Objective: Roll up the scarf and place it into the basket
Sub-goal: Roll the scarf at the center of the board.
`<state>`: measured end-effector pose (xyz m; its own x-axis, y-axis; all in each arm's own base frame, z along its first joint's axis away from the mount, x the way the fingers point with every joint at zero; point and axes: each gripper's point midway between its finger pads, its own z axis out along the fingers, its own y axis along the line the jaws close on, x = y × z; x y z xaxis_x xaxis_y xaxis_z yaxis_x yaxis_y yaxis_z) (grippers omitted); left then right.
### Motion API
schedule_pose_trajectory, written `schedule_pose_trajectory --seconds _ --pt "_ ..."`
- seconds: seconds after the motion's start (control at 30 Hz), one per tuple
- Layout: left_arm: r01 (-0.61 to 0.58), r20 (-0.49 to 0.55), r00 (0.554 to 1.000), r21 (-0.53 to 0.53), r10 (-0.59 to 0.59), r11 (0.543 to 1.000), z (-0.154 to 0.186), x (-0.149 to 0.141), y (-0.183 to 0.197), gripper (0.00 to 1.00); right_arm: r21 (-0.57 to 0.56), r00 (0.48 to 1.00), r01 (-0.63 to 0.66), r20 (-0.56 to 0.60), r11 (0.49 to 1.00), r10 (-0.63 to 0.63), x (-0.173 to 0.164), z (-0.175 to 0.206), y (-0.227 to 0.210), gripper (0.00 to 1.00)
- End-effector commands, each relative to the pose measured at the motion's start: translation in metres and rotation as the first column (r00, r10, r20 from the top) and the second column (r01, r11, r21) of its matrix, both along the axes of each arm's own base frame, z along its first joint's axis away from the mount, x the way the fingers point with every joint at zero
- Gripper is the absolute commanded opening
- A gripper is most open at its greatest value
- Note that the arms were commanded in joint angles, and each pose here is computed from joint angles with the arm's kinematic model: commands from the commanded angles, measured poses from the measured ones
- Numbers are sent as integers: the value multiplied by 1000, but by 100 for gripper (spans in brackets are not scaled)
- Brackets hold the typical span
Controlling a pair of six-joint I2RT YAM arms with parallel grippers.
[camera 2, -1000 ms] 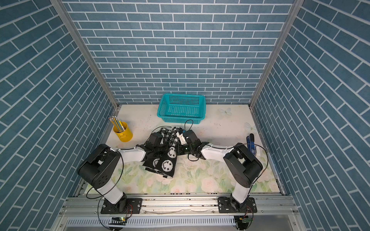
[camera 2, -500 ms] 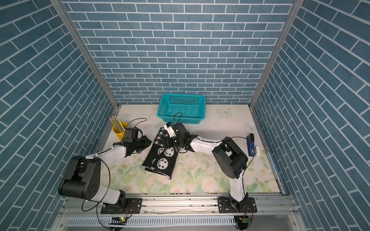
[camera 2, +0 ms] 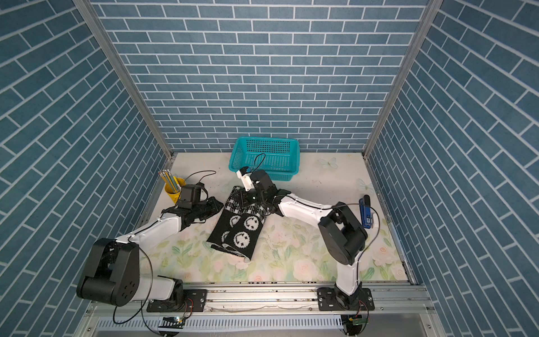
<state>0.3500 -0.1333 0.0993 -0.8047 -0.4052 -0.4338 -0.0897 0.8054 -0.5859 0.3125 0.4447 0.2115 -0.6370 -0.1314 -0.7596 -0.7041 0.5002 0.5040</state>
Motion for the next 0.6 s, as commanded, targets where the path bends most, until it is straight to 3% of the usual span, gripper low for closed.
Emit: schedule_pose_trajectory --seconds 0.0,0.03,0.2,0.37,0.57 --pt "140 69 988 -1 -140 990 31 4 -49 18 -122 989 138 67 983 -130 11 10 -48 5" --pt "159 81 984 9 -159 987 37 5 -60 18 -167 983 183 44 969 -178 10 -5 -67 1" --pt "170 83 982 21 -171 985 43 9 -78 18 -274 961 249 -45 929 -271 -19 -61 -125 0" --pt "58 44 997 73 -61 996 23 25 -37 17 -271 962 200 -125 942 -241 -42 -97 -130 0" --pt "10 -18 1000 97 -8 995 -9 31 -3 17 -261 966 146 -171 954 -195 -39 -122 -112 0"
